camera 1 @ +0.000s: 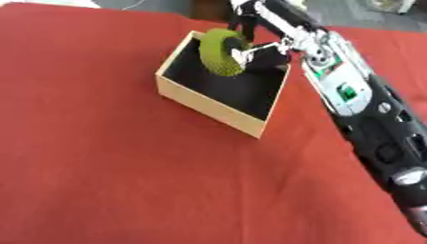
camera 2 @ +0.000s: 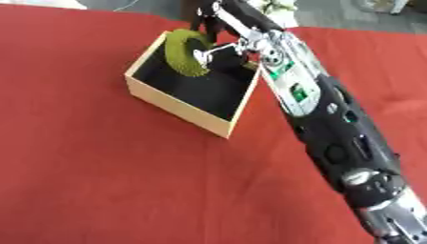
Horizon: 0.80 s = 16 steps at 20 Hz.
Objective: Pick up objects on the table and place them in the box.
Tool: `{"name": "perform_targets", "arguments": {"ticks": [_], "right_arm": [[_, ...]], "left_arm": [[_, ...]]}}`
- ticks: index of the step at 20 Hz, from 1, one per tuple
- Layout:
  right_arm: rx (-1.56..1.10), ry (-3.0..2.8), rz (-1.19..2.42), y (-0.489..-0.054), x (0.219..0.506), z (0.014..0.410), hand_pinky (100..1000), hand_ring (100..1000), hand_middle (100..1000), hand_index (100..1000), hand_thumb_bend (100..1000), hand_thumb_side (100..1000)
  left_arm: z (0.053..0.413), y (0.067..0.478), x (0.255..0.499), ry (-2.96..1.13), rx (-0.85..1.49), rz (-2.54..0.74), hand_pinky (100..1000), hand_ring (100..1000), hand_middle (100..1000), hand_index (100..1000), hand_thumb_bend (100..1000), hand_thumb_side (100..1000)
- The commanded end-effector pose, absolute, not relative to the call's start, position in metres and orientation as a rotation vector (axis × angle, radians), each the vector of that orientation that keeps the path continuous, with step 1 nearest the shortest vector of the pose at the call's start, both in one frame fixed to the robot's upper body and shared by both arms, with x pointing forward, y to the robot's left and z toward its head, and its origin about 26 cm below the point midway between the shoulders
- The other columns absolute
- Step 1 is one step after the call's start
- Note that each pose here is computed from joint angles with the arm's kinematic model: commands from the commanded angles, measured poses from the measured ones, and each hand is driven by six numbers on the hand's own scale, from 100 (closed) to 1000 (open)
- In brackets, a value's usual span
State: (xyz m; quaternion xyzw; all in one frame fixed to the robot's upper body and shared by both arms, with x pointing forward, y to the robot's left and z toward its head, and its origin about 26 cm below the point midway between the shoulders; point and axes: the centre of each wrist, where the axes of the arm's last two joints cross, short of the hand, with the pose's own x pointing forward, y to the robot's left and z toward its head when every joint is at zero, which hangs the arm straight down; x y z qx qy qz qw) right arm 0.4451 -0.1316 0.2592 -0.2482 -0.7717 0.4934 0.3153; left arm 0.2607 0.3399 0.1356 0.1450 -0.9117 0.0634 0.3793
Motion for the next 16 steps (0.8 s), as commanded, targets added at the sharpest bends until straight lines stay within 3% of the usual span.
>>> {"name": "perform_targets", "arguments": {"ticks": [1,7,12,16], "right_arm": [[-0.751,-2.034,1.236,-0.129,0.445,0.264,609,536,287,377,100,100],[-0.929,-1.975,1.282,-0.119,0.444,0.253,646,569,318,404,100,100],[-1.117,-1.902,1.495,-0.113,0.443,0.245,754,734,563,652,100,100],[-1.12,-1.877,1.583,-0.117,0.443,0.246,797,803,658,743,134,100]], "left_arm": [[0.143,0.339,0.261,-2.355,0.358,0.151,552,873,886,652,168,723],[0.143,0.338,0.261,-2.357,0.354,0.156,552,874,886,652,168,724],[0.142,0.338,0.261,-2.355,0.356,0.159,551,874,886,651,168,725],[0.142,0.338,0.261,-2.353,0.361,0.16,551,874,886,651,168,725]]}}
